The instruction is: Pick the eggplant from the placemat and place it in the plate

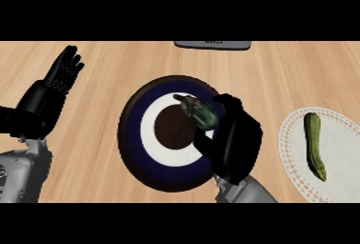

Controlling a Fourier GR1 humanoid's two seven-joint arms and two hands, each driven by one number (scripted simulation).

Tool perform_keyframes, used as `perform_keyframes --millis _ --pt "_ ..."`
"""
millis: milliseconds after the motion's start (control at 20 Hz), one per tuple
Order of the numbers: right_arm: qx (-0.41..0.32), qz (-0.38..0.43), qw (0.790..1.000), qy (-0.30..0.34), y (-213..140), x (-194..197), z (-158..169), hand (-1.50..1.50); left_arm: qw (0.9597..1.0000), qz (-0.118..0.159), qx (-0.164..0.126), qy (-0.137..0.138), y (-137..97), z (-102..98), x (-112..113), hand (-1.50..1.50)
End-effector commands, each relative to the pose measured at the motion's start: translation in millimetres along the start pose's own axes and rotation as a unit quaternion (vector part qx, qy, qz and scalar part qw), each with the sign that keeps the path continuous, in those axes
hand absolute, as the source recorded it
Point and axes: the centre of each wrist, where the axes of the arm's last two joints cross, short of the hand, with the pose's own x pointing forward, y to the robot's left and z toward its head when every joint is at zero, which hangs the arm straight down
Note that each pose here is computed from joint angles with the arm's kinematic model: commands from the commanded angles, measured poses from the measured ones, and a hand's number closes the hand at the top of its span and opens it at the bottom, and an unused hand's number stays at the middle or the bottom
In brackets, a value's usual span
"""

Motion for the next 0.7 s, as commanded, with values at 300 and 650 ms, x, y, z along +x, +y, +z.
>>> perform_keyframes --millis 300,650 --pt "-0.017 -0.155 0.985 0.080 24.2 31.2 -45.9 -1.50 0.9999 0.009 -0.006 0.003 -13.9 -5.9 -2.8 0.00" --pt "-0.086 -0.280 0.954 0.070 16.1 35.1 -56.5 -1.50 1.0000 0.002 -0.005 -0.002 -10.8 -4.0 -3.8 0.00"
